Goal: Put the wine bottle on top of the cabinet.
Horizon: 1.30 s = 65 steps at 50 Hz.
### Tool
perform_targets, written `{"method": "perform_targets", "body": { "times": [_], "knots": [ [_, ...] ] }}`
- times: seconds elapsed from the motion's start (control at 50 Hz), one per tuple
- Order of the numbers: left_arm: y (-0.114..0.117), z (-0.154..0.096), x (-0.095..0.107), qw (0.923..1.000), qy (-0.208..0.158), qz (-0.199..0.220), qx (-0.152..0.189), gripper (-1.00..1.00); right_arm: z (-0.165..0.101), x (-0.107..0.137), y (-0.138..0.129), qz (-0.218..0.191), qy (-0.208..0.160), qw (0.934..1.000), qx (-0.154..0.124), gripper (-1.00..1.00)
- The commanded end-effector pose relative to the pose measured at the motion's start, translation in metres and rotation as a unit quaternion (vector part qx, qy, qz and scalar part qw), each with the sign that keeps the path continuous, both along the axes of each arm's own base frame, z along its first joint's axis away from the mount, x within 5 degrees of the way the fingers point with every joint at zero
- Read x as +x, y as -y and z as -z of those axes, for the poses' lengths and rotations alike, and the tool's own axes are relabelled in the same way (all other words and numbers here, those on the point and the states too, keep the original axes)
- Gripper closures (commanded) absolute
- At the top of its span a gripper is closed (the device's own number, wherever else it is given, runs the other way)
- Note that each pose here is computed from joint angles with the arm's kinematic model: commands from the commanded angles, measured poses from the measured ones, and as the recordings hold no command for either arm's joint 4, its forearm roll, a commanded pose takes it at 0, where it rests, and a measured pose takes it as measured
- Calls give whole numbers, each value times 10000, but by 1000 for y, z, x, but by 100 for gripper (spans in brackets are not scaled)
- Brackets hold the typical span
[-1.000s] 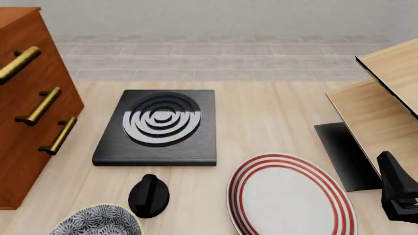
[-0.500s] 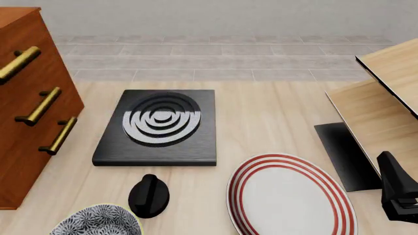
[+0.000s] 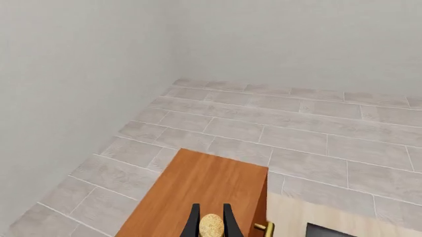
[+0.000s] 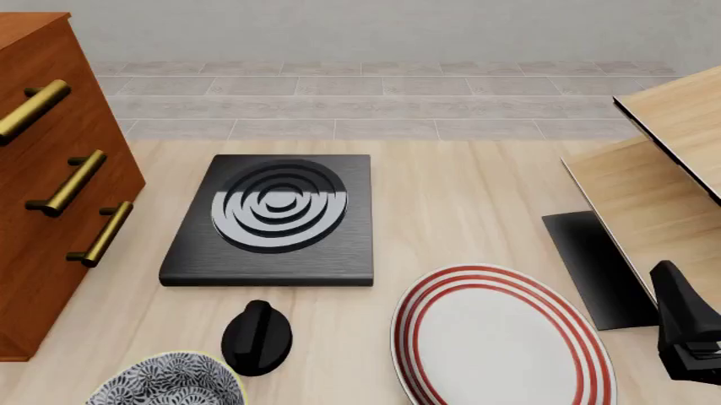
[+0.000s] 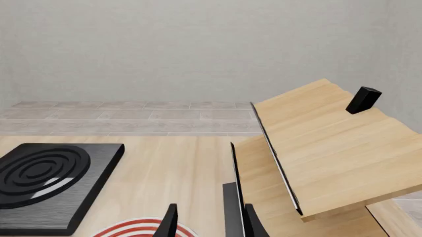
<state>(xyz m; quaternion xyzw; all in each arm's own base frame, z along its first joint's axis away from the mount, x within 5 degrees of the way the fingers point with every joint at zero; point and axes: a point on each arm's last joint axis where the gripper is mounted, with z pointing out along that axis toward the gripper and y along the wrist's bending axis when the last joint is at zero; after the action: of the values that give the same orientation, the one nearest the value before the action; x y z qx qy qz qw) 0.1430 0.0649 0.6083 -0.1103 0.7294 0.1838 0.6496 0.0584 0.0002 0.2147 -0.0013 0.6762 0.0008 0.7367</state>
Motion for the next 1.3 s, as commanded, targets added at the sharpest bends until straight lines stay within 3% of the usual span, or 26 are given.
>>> {"method": "perform_targets", "body": {
  "times": [0.02,0.32,0.48,0.52,0.74,0.82,1.3],
  "knots": [
    [-19,1,16,9995,59,-312,-54,100,0,0,0,-1,1,10000,-1,-100],
    [-42,-4,42,9984,139,-521,-177,100,0,0,0,-1,0,10000,0,-100],
    [-52,6,51,9978,62,-608,-243,100,0,0,0,0,-1,10000,1,-100],
    [-69,7,57,9959,84,-845,-311,100,0,0,0,-1,0,10000,1,-100],
    [-65,10,62,9968,45,-733,-322,100,0,0,0,0,-2,10000,0,-100],
    [-56,13,59,9981,-158,-575,-139,100,0,0,0,1,1,10000,-1,-100],
    [-42,24,49,9980,-435,-411,-225,100,0,0,0,0,0,10000,0,-100]
  ]
}}
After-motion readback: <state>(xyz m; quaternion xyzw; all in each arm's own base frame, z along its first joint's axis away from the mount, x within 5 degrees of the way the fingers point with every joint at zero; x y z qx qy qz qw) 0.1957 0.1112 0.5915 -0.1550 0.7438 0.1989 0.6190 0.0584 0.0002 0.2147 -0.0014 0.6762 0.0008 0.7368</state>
